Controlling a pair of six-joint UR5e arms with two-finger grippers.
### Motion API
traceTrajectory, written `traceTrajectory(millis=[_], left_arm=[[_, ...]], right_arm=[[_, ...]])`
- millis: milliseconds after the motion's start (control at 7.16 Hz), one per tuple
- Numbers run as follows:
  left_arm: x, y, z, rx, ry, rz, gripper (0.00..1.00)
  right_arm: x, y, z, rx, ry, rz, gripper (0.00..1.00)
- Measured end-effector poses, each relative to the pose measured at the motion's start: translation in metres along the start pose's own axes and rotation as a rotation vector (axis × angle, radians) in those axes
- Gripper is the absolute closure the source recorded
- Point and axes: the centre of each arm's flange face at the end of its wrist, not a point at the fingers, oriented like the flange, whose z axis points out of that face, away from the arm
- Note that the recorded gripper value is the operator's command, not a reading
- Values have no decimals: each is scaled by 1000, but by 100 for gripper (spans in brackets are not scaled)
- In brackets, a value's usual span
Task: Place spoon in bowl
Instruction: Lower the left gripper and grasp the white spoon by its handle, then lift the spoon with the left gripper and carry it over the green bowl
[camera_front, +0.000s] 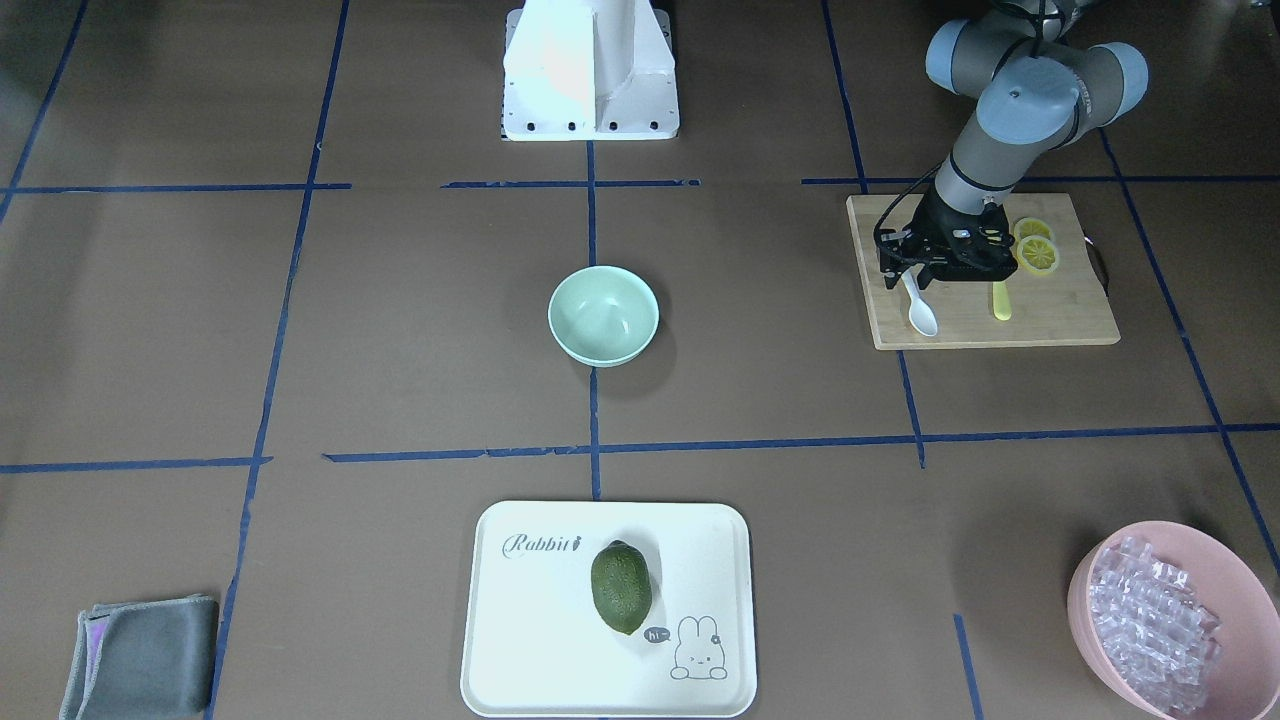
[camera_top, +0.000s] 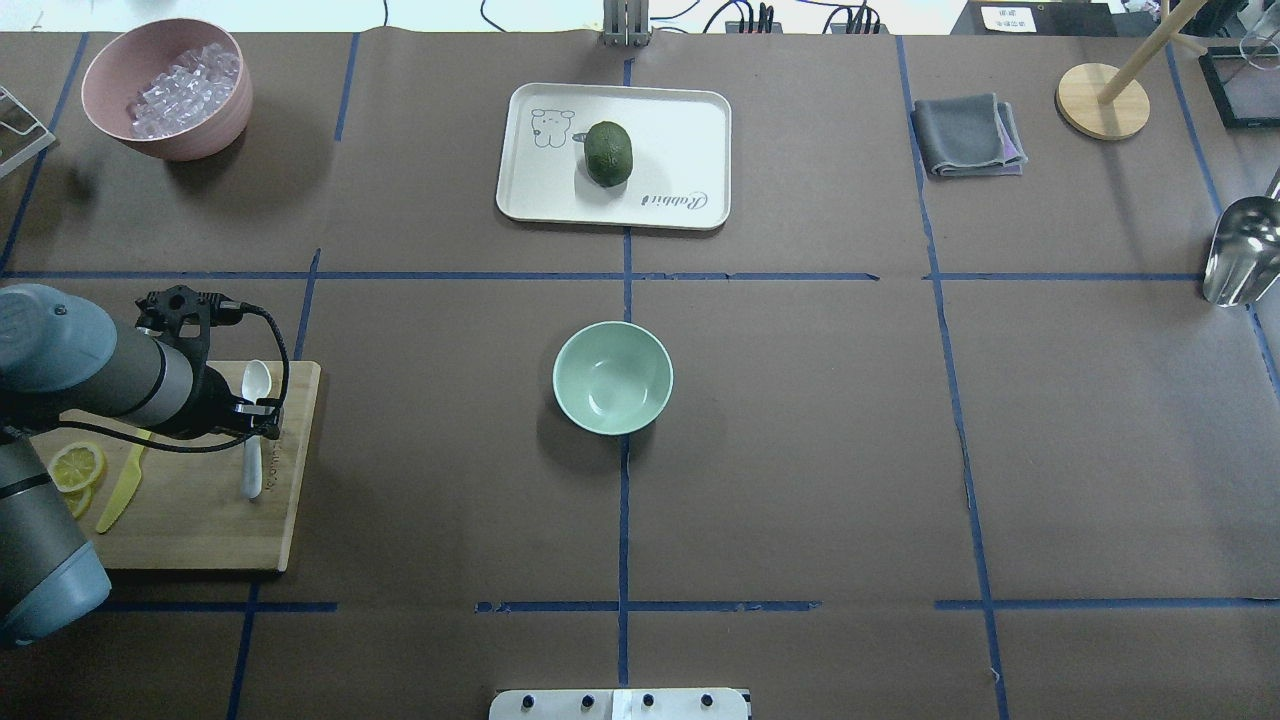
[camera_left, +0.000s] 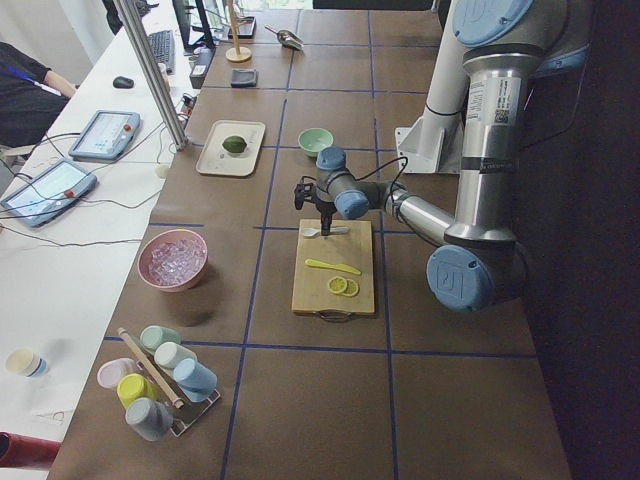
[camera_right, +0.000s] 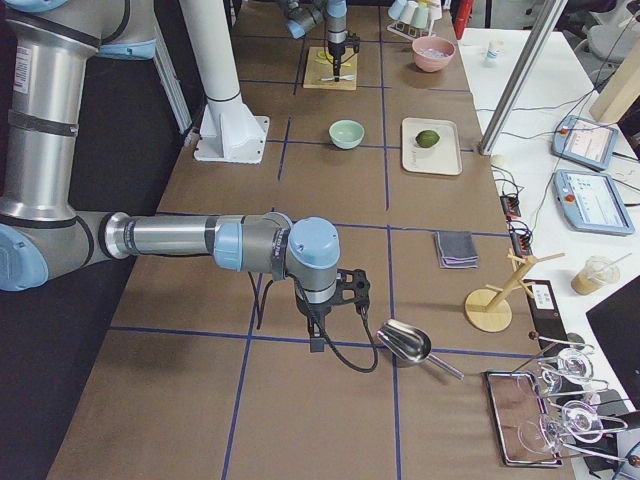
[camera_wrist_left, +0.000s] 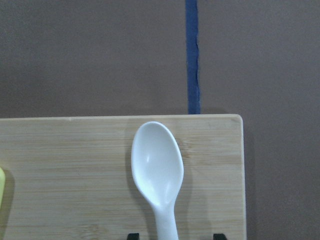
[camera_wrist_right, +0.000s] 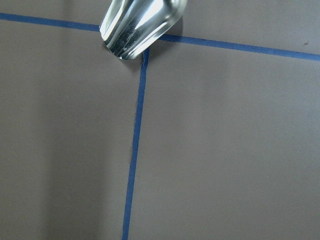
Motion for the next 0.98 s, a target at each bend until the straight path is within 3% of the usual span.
traceTrajectory(millis=[279, 419, 699, 978], left_arm=[[-2, 1, 1, -2, -4, -2, 64], [-4, 2, 2, -3, -6, -3, 70], [-5, 2, 2, -5, -7, -3, 94], [-5, 3, 0, -4, -5, -3, 100]], right_arm=[[0, 0, 0, 0, 0, -1, 0], [0, 0, 0, 0, 0, -1, 0], [0, 0, 0, 0, 1, -2, 0], [0, 0, 0, 0, 1, -2, 0]])
